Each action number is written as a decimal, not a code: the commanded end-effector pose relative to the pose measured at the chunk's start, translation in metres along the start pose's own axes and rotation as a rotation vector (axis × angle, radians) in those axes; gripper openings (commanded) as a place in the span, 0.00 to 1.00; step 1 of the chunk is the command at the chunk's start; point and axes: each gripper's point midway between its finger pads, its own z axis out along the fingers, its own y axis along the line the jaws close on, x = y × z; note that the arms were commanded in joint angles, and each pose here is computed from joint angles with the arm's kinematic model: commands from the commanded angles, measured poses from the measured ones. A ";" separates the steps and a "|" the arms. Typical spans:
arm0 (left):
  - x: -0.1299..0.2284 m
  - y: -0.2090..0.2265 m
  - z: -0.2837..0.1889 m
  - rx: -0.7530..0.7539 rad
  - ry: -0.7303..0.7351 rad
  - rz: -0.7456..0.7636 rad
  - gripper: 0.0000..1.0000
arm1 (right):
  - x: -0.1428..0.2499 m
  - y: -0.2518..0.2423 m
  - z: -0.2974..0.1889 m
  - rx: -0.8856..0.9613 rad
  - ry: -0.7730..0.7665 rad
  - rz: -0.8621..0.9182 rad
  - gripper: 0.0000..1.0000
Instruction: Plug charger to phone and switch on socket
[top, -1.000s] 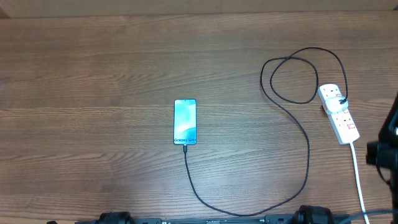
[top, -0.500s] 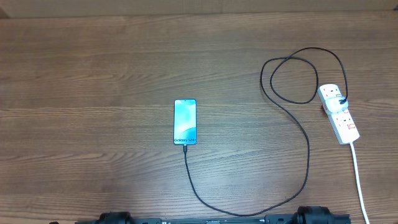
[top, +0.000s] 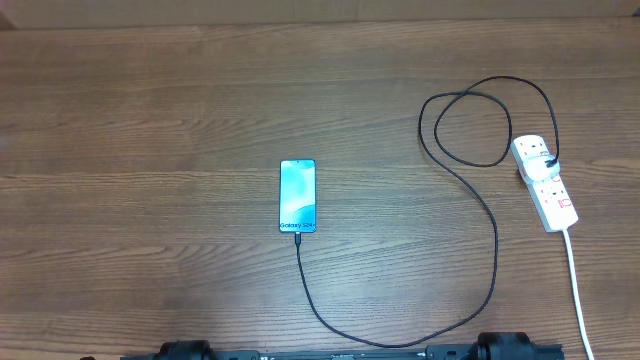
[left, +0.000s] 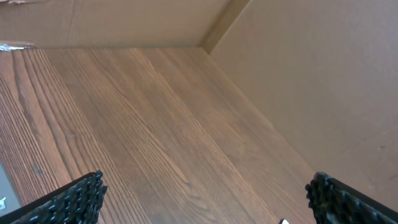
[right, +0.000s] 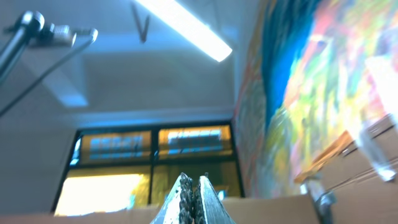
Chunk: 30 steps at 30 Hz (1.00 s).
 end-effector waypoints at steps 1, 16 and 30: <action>0.001 0.002 -0.003 0.004 -0.010 0.007 0.99 | -0.004 -0.016 -0.002 0.082 -0.007 -0.010 0.04; 0.001 0.002 -0.003 0.004 -0.010 0.007 0.99 | 0.012 -0.015 0.003 0.103 0.010 -0.024 0.04; 0.001 0.002 -0.003 0.004 -0.010 0.007 1.00 | 0.009 -0.013 0.004 0.115 -0.018 0.048 0.18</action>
